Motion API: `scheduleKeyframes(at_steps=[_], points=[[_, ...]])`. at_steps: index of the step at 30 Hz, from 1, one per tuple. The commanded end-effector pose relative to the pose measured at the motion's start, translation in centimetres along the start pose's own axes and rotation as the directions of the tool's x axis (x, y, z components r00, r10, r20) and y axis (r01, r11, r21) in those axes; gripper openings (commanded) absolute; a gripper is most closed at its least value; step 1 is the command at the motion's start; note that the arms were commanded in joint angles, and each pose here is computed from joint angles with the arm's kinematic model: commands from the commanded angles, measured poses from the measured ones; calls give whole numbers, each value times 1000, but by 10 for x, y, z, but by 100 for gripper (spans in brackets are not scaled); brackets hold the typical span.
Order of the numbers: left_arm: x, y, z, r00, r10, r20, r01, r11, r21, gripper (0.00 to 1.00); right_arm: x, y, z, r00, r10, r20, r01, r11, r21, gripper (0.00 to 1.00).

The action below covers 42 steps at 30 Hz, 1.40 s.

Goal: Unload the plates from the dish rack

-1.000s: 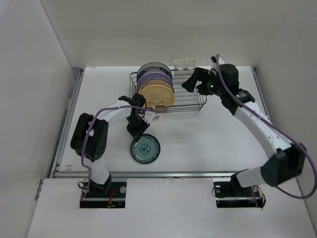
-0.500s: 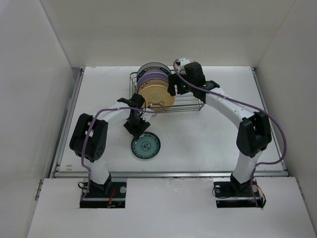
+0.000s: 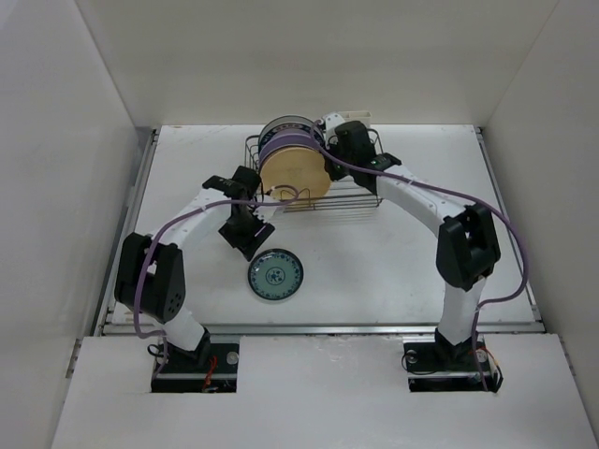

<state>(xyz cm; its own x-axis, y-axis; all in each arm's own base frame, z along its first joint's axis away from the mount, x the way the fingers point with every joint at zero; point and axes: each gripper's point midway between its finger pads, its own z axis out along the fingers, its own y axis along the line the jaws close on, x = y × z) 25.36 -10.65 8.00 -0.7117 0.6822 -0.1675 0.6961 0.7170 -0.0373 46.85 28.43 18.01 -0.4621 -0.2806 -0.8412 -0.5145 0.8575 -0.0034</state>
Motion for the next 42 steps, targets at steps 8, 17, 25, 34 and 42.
scheduleKeyframes(at_steps=[8, 17, 25, 34, 42], points=[[-5, -23, -58, 998, -51, 22, 49, 995, 86, 57, -81, -12, -70, 967, -53, 247, 37, 997, 71, 0], [-25, -20, -85, 992, -49, 120, 42, 997, 62, 58, -120, -6, -123, 923, 5, 385, -25, 999, 48, 0], [-66, 35, -129, 899, -223, 377, 258, 965, -46, 65, -107, -53, -174, 868, 285, 407, -394, 893, 216, 0], [-112, 86, -99, 859, -348, 376, 365, 931, 26, 68, 38, -43, -228, 774, 606, 184, -633, 753, 182, 0], [-141, 115, -44, 875, -394, 281, 402, 915, 31, 54, 171, 11, -210, 490, 870, -53, -858, 492, 146, 0]])
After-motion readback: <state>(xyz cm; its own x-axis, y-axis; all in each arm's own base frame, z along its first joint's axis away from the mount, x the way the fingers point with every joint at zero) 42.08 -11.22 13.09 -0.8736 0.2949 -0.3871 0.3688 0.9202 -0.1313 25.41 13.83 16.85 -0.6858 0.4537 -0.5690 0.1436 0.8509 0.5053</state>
